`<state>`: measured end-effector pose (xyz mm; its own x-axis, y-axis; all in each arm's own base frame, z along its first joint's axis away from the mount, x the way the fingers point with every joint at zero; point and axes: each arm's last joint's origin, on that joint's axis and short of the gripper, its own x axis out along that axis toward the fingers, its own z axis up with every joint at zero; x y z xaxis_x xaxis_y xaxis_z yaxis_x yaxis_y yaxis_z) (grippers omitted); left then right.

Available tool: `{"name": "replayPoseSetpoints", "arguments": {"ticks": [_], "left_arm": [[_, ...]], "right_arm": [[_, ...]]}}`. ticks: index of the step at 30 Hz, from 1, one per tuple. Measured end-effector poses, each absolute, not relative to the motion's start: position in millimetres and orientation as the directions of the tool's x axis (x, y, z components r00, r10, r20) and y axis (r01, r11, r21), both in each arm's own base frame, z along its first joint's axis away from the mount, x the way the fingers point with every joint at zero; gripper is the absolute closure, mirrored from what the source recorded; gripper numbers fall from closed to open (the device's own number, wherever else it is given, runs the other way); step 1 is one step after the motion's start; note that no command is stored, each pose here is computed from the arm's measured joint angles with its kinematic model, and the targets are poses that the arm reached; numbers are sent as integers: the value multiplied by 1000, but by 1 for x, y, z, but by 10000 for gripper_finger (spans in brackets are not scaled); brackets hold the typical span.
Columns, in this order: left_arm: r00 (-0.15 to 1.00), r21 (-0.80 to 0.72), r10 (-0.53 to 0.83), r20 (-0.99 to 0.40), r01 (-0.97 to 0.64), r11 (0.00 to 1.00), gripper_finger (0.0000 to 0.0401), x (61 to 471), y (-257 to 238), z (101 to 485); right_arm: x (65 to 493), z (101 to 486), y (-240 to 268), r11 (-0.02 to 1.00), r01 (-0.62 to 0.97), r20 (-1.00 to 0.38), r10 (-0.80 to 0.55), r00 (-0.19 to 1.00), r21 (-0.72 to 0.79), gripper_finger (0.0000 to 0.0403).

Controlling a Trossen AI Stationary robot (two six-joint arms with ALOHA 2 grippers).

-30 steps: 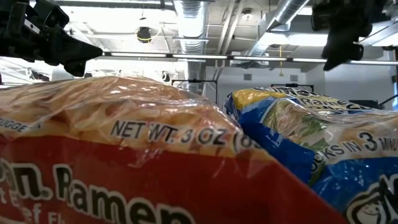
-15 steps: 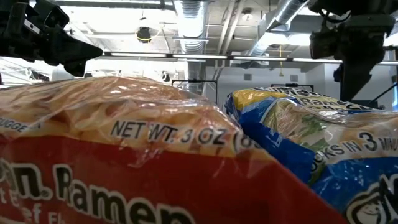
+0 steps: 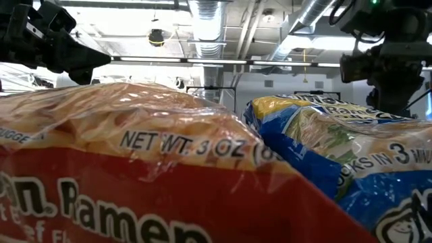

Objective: Sort Maruchan noodles
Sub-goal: Put the red noodle pack into the right white bin

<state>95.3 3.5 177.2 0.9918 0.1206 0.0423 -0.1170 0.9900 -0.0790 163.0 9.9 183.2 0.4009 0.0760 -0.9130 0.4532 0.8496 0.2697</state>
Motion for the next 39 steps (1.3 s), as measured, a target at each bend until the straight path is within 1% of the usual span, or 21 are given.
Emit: {"name": "replayPoseSetpoints", "arguments": {"ticks": [5,10,21,27,29,32,39], "left_arm": [[992,-79,122,43,-119,990,401,95,4,177],[986,-80,161,43,-157,984,401,95,5,177],[986,-80,164,39,-161,984,401,95,5,177],[986,-79,164,38,-161,984,401,95,5,177],[986,-79,165,37,-162,984,401,95,5,177],[985,-79,167,36,-163,983,401,95,5,177],[985,-78,169,36,-165,983,401,95,5,176]], "right_arm": [[162,180,10,850,454,-914,76,397,268,172],[165,181,11,849,436,-902,101,419,298,172],[177,164,13,852,455,-936,107,336,261,172],[182,158,14,851,449,-938,129,321,271,177],[183,156,14,851,452,-941,128,313,266,189],[184,155,14,851,454,-943,129,306,263,219],[184,154,14,844,467,-945,128,302,264,322]]}}
